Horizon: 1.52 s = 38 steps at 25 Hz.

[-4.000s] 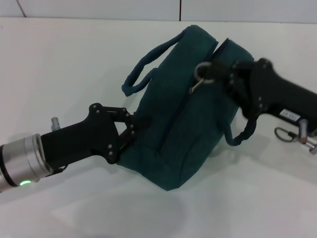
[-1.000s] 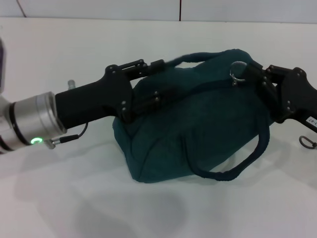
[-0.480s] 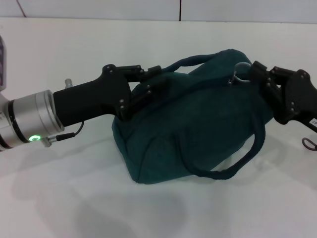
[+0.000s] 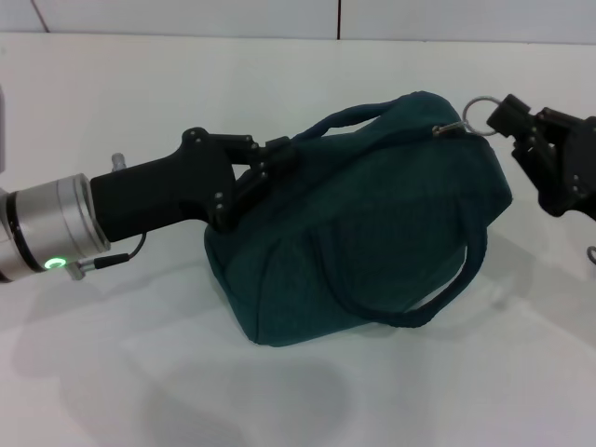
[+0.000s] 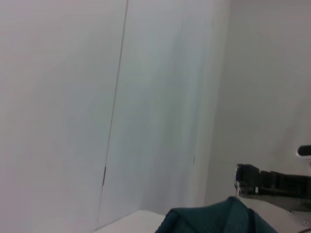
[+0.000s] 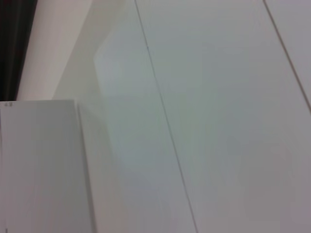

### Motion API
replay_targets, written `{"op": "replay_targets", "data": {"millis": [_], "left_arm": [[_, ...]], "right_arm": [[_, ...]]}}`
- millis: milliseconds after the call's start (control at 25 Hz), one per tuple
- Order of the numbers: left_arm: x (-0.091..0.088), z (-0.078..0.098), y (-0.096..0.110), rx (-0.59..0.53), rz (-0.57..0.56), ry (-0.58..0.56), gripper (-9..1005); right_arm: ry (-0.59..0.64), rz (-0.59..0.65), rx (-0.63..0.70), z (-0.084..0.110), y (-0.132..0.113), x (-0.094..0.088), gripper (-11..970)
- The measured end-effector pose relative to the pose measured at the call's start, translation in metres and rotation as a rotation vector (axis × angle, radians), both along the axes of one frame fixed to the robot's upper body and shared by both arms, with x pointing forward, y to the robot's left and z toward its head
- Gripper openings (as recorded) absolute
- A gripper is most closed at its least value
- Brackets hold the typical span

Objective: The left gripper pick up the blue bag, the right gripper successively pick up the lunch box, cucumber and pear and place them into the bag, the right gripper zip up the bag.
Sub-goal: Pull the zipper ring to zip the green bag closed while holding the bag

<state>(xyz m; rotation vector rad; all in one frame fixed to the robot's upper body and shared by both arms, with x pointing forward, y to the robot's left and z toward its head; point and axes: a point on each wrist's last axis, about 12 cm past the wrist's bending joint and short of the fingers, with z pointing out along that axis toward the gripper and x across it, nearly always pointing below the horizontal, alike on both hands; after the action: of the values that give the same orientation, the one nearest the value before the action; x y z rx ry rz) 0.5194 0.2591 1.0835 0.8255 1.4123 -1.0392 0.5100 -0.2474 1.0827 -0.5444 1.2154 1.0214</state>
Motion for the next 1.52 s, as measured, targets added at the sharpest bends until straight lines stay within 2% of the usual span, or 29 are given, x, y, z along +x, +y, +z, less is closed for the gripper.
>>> {"op": "replay_targets", "data": {"millis": [440,920,1200,1520], "left_arm": [[-0.004,-0.002,0.004,0.025,-0.006,-0.020,68],[-0.009,0.002,0.018,0.029,-0.007,-0.065,64],[-0.006,0.007,0.025,0.040,0.010,-0.091,64],[-0.003,0.013,0.039,0.049,0.047,-0.109,60]], "right_arm": [[0.017,-0.064,-0.033,-0.008,-0.008,-0.001,6],[0.023,-0.105,-0.050,-0.011,-0.012,0.000,7],[-0.003,-0.050,-0.040,-0.008,-0.009,-0.006,7],[-0.061,0.076,-0.006,-0.002,-0.005,-0.022,7]]}}
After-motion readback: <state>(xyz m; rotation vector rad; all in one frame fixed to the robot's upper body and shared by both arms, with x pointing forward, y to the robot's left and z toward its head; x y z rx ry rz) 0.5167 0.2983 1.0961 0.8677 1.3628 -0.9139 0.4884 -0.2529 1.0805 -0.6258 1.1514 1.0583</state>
